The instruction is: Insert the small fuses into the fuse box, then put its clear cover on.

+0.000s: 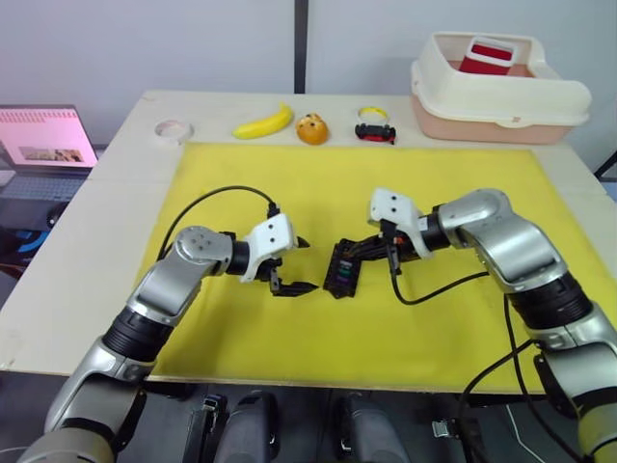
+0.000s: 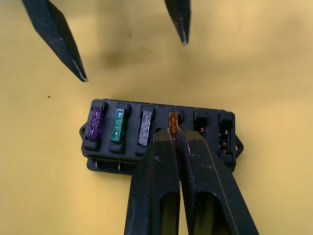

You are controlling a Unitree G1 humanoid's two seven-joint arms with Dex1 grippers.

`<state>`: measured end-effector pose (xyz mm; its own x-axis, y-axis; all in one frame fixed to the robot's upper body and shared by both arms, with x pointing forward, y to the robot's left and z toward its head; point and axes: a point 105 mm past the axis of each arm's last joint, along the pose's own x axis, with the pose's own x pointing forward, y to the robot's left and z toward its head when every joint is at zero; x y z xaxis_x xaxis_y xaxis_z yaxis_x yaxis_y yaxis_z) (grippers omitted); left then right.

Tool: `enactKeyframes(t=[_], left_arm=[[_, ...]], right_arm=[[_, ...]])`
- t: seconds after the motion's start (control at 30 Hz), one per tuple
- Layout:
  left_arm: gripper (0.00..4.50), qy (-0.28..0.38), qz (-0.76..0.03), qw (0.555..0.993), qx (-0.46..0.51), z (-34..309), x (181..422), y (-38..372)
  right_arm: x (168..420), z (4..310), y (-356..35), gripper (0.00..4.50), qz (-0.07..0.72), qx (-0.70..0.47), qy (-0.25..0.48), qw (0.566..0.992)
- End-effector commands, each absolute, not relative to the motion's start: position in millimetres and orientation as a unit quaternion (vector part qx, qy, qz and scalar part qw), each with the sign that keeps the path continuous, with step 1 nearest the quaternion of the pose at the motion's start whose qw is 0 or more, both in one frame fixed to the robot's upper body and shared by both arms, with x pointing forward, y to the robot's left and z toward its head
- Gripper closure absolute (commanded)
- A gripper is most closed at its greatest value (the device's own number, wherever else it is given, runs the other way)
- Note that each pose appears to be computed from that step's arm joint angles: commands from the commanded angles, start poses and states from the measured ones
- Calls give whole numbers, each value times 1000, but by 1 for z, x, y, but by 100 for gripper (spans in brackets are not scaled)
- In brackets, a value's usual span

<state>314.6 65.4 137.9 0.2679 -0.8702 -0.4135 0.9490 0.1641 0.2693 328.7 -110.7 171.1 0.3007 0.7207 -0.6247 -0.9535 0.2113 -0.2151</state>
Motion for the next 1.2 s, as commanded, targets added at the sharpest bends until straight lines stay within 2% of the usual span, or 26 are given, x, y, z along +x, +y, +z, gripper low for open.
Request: enactKeyframes(t=[0.03, 0.57, 1.2], left_arm=[[0, 59, -601, 758, 246, 148, 313, 63], [0, 58, -599, 760, 246, 147, 313, 64], [0, 58, -599, 760, 246, 147, 313, 63]], right_arm=[[330, 188, -108, 441, 543, -320, 179, 755], [321, 188, -100, 441, 555, -321, 187, 744], [326, 179, -104, 441, 539, -339, 195, 746]])
